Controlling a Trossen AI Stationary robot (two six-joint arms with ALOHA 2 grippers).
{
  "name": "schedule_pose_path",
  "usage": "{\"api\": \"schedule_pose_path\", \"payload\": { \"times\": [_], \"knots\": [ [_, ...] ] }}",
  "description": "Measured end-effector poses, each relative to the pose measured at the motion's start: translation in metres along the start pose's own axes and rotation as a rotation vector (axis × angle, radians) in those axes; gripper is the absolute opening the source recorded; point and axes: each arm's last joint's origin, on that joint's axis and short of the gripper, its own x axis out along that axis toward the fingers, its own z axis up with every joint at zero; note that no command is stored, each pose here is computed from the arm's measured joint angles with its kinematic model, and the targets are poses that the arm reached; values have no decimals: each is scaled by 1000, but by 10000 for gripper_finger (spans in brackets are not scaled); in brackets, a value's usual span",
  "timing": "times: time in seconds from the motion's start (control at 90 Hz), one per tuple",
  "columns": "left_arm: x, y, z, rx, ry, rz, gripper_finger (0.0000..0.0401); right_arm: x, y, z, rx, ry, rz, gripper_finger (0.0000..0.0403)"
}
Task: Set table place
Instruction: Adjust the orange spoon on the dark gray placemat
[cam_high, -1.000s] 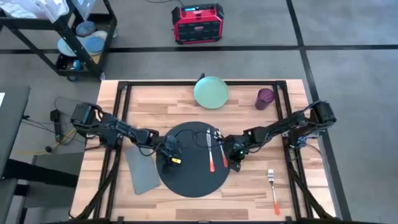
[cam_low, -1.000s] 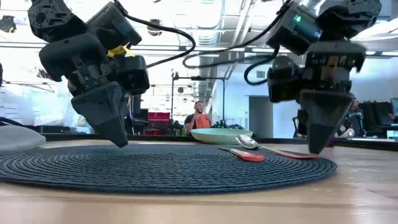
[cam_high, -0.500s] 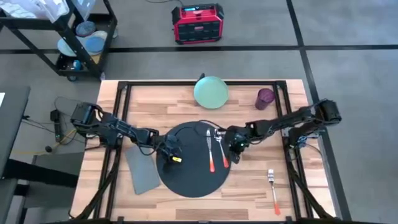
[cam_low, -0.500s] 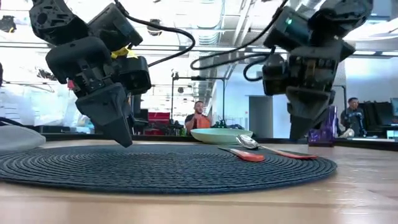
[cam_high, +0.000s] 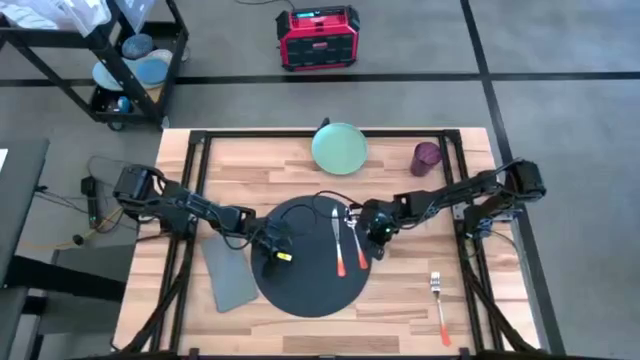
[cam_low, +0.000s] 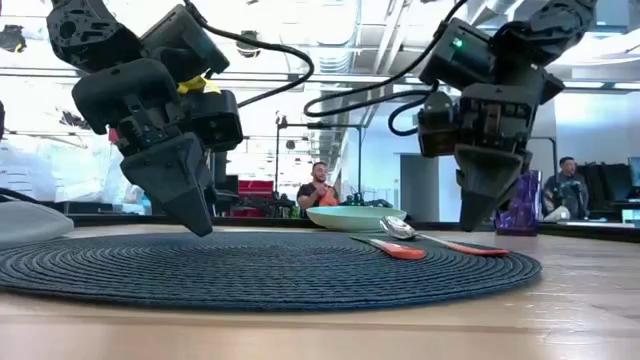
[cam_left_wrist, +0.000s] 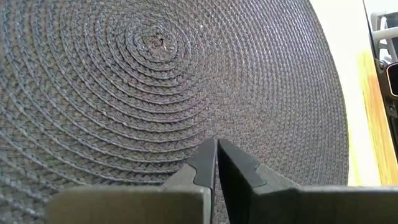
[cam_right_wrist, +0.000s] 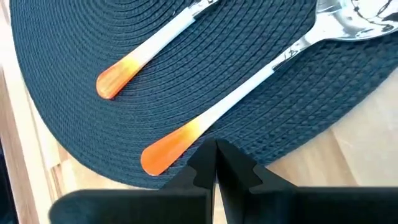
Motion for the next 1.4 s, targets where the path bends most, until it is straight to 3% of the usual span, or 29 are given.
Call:
{"api": "schedule_pose_path", "payload": {
  "times": [0.278,1.056,1.4],
  "knots": [
    [0,0,0,-1,1,0,0,15,-4,2,6,2,15,0],
    [0,0,0,-9,0,4,0,14,-5,10,13,-48,68,0],
    [0,0,0,-20,-8,18,0,10,-21,12,45,-18,11,0]
  ]
}}
